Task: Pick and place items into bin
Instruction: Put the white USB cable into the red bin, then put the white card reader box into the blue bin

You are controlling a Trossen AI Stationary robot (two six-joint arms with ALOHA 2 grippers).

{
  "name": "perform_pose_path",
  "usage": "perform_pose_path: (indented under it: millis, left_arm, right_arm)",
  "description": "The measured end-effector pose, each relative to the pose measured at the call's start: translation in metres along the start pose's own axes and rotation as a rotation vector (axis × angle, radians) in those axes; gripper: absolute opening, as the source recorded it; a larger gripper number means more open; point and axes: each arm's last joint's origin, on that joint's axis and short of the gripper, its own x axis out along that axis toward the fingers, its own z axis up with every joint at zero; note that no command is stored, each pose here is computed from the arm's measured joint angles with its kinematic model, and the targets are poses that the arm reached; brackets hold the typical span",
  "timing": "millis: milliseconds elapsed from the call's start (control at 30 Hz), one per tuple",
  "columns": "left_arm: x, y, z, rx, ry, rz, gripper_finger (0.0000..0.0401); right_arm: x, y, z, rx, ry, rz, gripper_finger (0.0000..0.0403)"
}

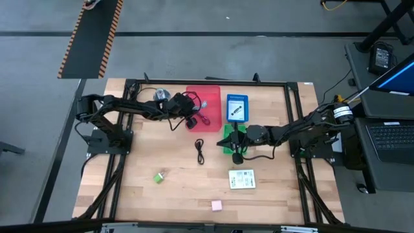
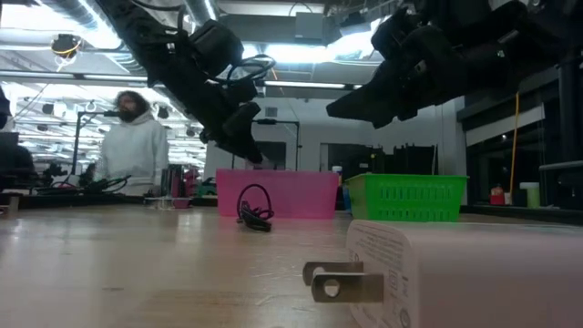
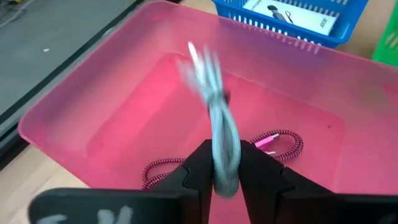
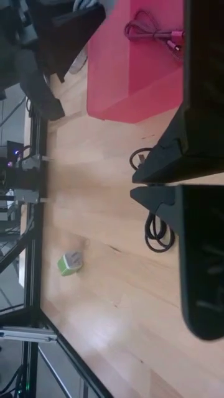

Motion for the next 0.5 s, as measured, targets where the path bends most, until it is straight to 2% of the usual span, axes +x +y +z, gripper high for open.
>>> perform_pose_path:
  millis: [333,500]
  left_arm:
    - [-0.0002,0.0009,0.0012,0.021,-0.016,0.038,0.0114]
    - [-0.0028,-0.0046,0.0025,0.071,-0.029,-0.006,0.012]
  right_arm:
    - [0.0,0.0,0.0021,0.002,-0.021,0.001,0.0]
    - [-0.0004,0.0,0.0028,0.008,-0.025,0.002,0.0]
